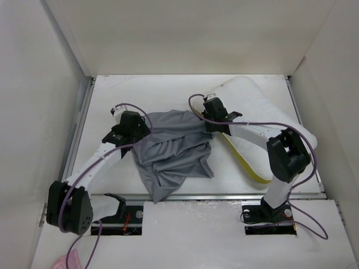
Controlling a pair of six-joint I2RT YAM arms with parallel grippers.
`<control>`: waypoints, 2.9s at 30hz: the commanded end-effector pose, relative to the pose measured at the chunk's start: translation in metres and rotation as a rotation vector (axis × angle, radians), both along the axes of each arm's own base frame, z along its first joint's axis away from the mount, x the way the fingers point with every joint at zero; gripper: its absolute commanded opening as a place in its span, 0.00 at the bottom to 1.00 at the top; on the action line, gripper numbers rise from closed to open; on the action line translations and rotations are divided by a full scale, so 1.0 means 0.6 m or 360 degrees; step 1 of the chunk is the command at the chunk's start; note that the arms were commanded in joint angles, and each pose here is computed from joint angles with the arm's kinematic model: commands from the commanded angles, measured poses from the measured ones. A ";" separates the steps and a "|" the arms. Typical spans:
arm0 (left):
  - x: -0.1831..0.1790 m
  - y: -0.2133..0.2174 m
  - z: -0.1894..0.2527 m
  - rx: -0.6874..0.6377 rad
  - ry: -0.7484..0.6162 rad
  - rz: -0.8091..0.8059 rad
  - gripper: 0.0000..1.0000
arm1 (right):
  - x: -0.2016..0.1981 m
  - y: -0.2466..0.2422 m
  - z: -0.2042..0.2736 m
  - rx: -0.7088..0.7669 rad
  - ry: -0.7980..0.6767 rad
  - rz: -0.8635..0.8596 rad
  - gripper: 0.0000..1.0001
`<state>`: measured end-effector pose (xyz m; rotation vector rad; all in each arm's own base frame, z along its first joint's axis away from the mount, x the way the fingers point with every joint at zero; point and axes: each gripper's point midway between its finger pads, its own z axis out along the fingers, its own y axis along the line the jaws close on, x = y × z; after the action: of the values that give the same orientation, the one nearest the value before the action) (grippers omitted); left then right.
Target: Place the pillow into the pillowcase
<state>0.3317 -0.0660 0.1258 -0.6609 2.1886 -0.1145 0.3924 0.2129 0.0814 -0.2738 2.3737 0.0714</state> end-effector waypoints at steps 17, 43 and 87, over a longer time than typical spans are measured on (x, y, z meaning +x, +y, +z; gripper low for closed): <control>-0.185 -0.031 -0.146 -0.0007 0.0663 0.0146 0.96 | -0.004 0.000 0.145 0.0234 -0.0181 0.0107 0.00; 0.090 0.034 -0.042 0.0316 0.0356 0.0157 0.47 | 0.070 -0.045 0.226 0.0139 -0.0399 -0.0006 0.00; 0.126 -0.067 -0.161 0.0275 0.0542 -0.0330 0.00 | 0.076 -0.115 0.257 0.0083 -0.0428 -0.0171 0.00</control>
<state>0.3995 -0.0996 0.0246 -0.4087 2.5707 0.1401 0.4327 0.1499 0.1886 -0.1586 2.2161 0.0395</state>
